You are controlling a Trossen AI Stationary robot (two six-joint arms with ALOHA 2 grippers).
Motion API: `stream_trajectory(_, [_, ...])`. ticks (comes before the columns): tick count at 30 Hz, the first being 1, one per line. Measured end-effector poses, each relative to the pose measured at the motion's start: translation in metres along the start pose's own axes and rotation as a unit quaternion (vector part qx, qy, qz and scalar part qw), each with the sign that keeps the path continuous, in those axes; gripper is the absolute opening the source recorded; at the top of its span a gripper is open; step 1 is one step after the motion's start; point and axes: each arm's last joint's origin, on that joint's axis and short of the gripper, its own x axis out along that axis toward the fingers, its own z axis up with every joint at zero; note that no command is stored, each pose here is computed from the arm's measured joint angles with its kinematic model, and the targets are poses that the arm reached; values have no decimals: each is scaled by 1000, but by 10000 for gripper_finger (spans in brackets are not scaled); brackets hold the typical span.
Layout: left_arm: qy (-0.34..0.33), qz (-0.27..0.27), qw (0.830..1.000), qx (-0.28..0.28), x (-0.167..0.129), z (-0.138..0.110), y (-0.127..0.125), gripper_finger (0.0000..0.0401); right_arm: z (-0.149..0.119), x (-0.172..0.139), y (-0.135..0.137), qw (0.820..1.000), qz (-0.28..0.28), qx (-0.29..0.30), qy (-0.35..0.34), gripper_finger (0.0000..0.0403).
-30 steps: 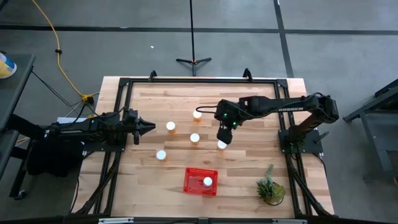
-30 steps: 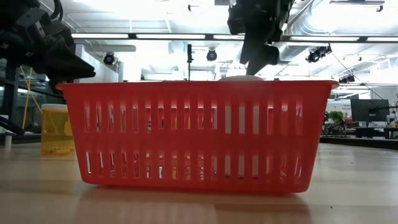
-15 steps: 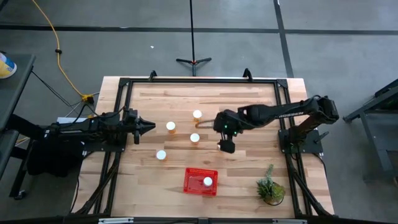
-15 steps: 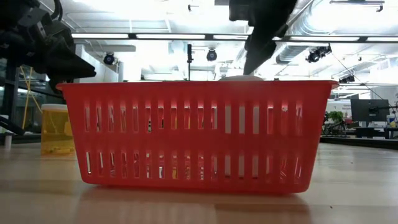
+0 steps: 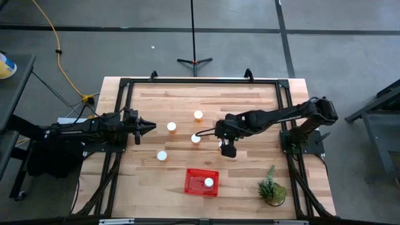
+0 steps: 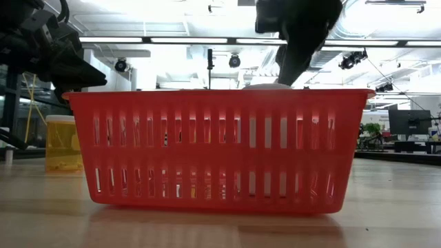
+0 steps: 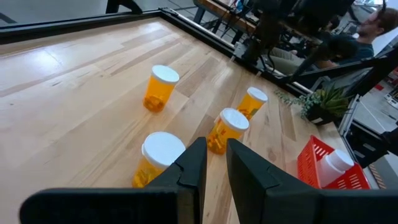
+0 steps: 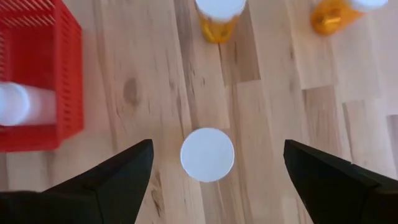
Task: Pick and place pill bottles into a basket
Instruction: Put the orange pill bottle into the red basket
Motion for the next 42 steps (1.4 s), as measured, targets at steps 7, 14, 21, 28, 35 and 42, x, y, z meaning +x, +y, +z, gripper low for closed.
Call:
stream_trajectory(7, [0, 1, 1000, 0, 0, 0, 0, 97, -2, 15, 1, 1000, -1, -17, 24, 350])
stream_trajectory(14, [-2, 12, 1000, 1, 0, 0, 1, 97, -3, 31, 2, 998, 13, -35, 50, 350])
stream_trajectory(21, [-5, 19, 1000, 1, 0, 0, 1, 97, -3, 44, 3, 997, 9, -40, 66, 350])
stream_trajectory(28, [-6, 21, 1000, 5, 0, 0, 1, 97, -4, 57, 3, 996, 9, -48, 78, 350])
stream_trajectory(35, [-7, 22, 1000, 5, 0, 0, 2, 97, -3, 62, 3, 996, 3, -50, 78, 350])
stream_trajectory(42, [-7, 22, 1000, 6, 0, 0, 2, 97, -7, 67, 2, 996, 4, -49, 72, 350])
